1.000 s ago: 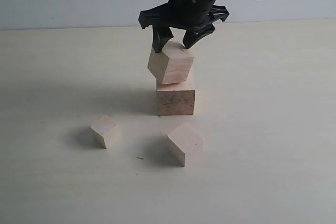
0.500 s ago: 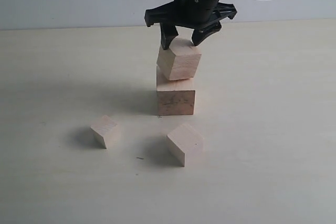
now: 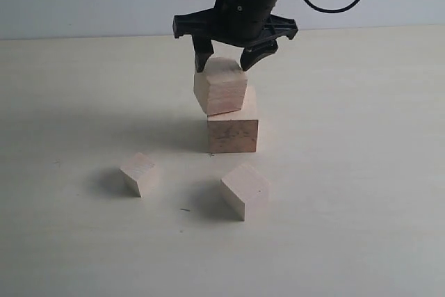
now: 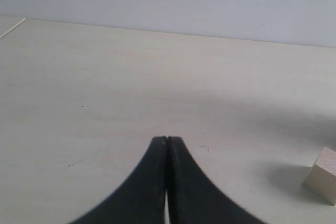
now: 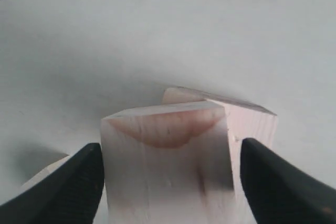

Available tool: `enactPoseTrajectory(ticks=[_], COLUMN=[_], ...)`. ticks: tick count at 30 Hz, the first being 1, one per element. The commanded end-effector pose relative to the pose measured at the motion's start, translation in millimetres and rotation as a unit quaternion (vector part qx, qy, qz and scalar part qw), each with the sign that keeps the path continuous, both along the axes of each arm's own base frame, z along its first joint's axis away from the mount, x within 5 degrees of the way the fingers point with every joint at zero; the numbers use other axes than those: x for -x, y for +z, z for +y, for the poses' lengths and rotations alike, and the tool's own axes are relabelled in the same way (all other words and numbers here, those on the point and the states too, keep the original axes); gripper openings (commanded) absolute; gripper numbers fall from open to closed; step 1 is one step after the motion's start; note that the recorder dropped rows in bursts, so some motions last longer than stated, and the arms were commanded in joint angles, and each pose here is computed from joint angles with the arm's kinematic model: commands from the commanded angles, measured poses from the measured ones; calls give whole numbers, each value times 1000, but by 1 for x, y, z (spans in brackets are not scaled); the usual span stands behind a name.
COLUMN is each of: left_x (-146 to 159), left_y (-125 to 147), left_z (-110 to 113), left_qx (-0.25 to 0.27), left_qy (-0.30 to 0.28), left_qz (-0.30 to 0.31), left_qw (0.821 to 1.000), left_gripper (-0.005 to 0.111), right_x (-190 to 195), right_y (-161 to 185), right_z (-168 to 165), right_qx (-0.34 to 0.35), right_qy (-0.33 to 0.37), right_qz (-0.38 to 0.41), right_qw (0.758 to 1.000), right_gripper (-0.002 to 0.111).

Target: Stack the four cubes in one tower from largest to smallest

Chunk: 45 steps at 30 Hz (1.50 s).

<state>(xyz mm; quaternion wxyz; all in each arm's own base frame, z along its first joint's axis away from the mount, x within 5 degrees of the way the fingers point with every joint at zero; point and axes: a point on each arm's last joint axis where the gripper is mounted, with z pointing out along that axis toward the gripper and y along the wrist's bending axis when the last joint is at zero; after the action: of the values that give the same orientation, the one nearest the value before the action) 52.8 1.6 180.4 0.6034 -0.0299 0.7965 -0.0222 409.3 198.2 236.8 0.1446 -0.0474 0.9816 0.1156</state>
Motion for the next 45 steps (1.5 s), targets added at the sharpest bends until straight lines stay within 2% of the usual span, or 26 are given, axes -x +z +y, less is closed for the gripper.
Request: enactPoseTrajectory(ticks=[1,10,17,24,25,29,31,33,36,37,40,41,42,43,44,45], left_x=[0,0,0,0,0,0,0,0,0,0,-1,-2,-3,-4,-4,-3], left_y=[1,1,1,1,1,1,1,1,2,2,5,8,13,20,26,31], left_z=[0,0,0,0,0,4,5,5,6,7,6,4,1,-2,-4,-5], left_qx=[3,3,3,3,-11,-134,-151,-161,-204,-213,-217,-201,-160,-72,26,104], left_qy=[-3,-3,-3,-3,-5,-16,-16,-16,-22,-21,-23,-25,-27,-25,-20,-15], left_qz=[-3,-3,-3,-3,-4,-2,-2,-2,-1,-1,-17,-41,-70,-108,-143,-169], left_qw=[1000,1000,1000,1000,1000,991,988,987,979,977,976,978,984,991,989,980], left_gripper=[0,0,0,0,0,0,0,0,0,0,0,0,0,0,0,0], right_x=[0,-1,-1,6,8,14,17,18,15,14,8,6,4,1,-3,-6], right_y=[-4,-5,-1,25,30,49,58,63,66,66,68,69,69,69,68,67], right_z=[4,-3,-2,-4,-4,-7,-9,-13,-21,-24,-33,-36,-41,-47,-53,-61], right_qx=[-2,41,31,8,5,4,9,24,68,90,126,125,117,105,87,65], right_qy=[0,9,7,5,5,22,35,43,48,51,51,48,39,27,16,6], right_qz=[8,-5,-10,-32,-38,-61,-75,-89,-111,-120,-143,-147,-146,-145,-140,-132], right_qw=[1000,999,999,999,999,998,997,995,990,987,980,980,982,983,986,989], right_gripper=[71,70,70,70,70,70,70,64,42,30,7,2,0,0,0,0])
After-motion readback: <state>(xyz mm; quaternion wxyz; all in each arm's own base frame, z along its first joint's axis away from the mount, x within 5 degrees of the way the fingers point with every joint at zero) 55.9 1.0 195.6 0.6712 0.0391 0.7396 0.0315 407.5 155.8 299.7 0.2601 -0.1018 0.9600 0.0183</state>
